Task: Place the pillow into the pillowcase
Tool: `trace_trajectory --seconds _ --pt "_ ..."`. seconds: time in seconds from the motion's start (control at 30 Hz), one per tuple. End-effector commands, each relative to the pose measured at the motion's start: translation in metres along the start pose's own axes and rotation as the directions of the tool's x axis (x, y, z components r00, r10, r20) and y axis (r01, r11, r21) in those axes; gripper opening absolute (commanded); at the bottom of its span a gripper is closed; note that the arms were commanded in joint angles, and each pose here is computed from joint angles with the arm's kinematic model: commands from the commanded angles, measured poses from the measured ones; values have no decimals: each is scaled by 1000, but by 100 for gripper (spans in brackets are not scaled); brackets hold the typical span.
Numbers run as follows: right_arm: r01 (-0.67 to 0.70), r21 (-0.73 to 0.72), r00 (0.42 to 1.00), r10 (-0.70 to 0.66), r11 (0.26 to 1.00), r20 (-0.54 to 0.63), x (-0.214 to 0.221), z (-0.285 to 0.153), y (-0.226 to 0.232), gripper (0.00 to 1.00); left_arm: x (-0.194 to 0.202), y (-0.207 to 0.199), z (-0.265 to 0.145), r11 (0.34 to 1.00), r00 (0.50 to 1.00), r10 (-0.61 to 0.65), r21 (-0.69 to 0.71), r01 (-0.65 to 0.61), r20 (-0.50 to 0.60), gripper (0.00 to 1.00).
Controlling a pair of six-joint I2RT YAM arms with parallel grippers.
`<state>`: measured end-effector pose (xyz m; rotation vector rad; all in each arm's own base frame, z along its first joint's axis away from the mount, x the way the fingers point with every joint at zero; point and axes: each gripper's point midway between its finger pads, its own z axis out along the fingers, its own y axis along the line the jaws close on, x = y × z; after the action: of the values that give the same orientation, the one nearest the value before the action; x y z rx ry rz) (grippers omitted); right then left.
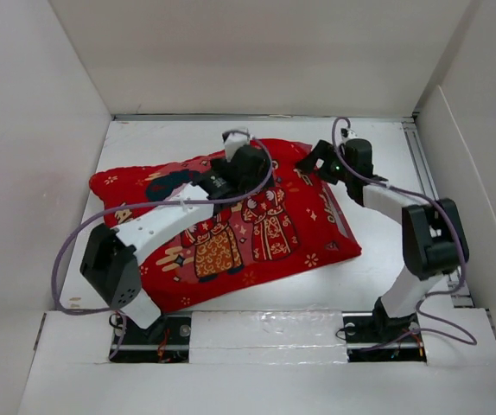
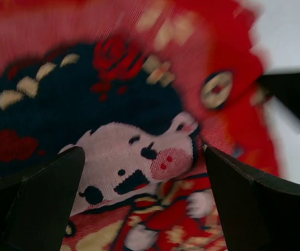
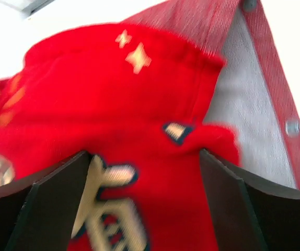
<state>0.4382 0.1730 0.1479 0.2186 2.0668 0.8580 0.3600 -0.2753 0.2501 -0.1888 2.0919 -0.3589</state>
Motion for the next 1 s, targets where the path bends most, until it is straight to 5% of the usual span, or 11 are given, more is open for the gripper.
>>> trace_trajectory --seconds 0.0,0.07,0.1,0.13,0.3,0.43,0.63,0.8,0.87,0.93,0.97 --pt "51 -87 994 -42 995 104 -36 29 14 88 70 51 19 994 988 -12 -108 -5 -153 100" --pt "16 -80 996 -9 997 88 -33 48 4 51 96 65 32 988 977 -3 -150 -29 -212 100" --pt "0 -65 994 7 998 107 -37 53 0 13 98 74 36 980 979 0 -196 -41 -204 100" --pt "-21 -52 993 27 998 114 -39 57 -3 0 97 73 39 978 980 2 -204 -43 -197 100" --pt "-117 71 975 101 991 200 -47 34 -34 0 82 80 70 960 976 86 -244 -135 -202 100" --pt "-176 136 975 153 975 159 -17 21 -53 0 39 58 106 966 970 178 -160 -204 -164 100" --pt "-119 80 990 124 990 -65 108 29 -4 0 -68 5 129 966 970 241 -96 -239 12 100" --pt "-139 -44 988 136 989 -70 117 10 37 0 -108 -18 106 973 971 227 -62 -223 77 100" --pt "-144 -96 989 140 985 -46 106 -3 52 0 -95 -11 101 968 967 247 -68 -242 65 100" --pt "-144 -119 990 143 982 -19 93 -11 56 16 -89 -2 86 972 972 228 -71 -224 56 100" --pt "-145 -123 989 148 982 18 79 -20 57 53 -83 2 79 973 975 220 -84 -216 42 100"
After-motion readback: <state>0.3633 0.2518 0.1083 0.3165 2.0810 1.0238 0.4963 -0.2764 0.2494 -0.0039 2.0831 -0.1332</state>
